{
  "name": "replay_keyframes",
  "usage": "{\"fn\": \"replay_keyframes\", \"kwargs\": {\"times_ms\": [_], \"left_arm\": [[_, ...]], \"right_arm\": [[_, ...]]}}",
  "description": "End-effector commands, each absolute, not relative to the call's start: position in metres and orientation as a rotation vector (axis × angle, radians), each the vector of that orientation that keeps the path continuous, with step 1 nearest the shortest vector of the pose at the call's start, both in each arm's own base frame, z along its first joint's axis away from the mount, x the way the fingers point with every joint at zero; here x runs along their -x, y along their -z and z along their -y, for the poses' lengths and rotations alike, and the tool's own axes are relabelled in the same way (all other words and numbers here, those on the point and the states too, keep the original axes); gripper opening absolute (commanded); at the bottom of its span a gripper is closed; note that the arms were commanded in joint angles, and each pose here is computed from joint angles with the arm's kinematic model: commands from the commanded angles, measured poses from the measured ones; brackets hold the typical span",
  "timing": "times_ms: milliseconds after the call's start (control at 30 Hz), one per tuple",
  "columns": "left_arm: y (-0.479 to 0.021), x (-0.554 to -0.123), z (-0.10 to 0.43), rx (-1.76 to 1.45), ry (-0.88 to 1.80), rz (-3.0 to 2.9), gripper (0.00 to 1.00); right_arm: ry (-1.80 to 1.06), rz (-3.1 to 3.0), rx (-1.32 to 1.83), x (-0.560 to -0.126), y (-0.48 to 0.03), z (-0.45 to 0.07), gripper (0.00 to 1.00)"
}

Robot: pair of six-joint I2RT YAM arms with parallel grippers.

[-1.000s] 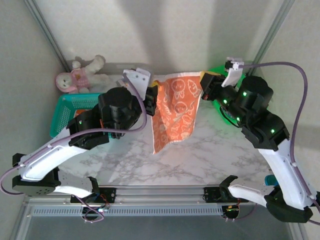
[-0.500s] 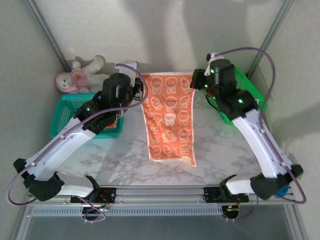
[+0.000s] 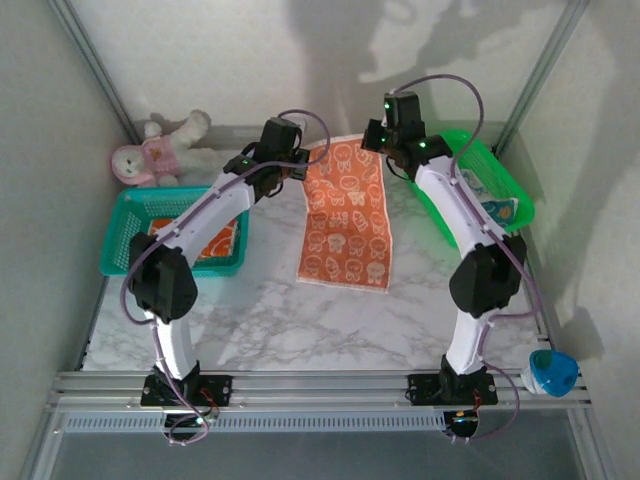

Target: Fold and stack the towels

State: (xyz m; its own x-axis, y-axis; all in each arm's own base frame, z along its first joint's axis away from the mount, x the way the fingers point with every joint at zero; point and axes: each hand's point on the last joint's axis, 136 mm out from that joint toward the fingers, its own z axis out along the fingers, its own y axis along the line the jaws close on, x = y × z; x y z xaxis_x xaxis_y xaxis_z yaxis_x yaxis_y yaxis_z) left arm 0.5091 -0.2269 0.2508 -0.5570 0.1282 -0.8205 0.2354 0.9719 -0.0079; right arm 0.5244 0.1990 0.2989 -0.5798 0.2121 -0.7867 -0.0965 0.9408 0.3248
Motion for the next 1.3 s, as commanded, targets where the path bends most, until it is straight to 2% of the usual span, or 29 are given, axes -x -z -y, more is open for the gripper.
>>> {"fn": "replay_keyframes", "kwargs": {"times_ms": [0,300,500,667,800,1033,1267], "left_arm": [[-0.260,-0.521,0.229,-0.270,0.185,-2.140,0.00],[-0.232,-0.529,0.235,-0.251,0.209,-2.179,0.00],[-0.248,-0.545,0.237,-0.282,0.157,-2.127,0.02],[-0.257,-0.566,0.231,-0.326,0.059,-2.093,0.02],[-0.260,-0.576,0.228,-0.311,0.079,-2.084,0.03],[-0.230,-0.571,0.229,-0.322,0.092,-2.150,0.02],[-0.215,-0.555,0.234,-0.312,0.142,-2.194,0.01]], "right_arm": [[-0.446,-2.122,-0.050,-0.544,-0.300,-0.199,0.00],[-0.413,-2.201,-0.097,-0.552,-0.248,-0.171,0.00],[-0.427,-2.218,-0.126,-0.552,-0.233,-0.152,0.00],[-0.446,-2.215,-0.143,-0.563,-0.233,-0.146,0.00],[-0.449,-2.200,-0.129,-0.575,-0.241,-0.149,0.00],[-0.467,-2.204,-0.109,-0.586,-0.247,-0.154,0.00],[-0.446,-2.205,-0.089,-0.572,-0.247,-0.150,0.00]]}}
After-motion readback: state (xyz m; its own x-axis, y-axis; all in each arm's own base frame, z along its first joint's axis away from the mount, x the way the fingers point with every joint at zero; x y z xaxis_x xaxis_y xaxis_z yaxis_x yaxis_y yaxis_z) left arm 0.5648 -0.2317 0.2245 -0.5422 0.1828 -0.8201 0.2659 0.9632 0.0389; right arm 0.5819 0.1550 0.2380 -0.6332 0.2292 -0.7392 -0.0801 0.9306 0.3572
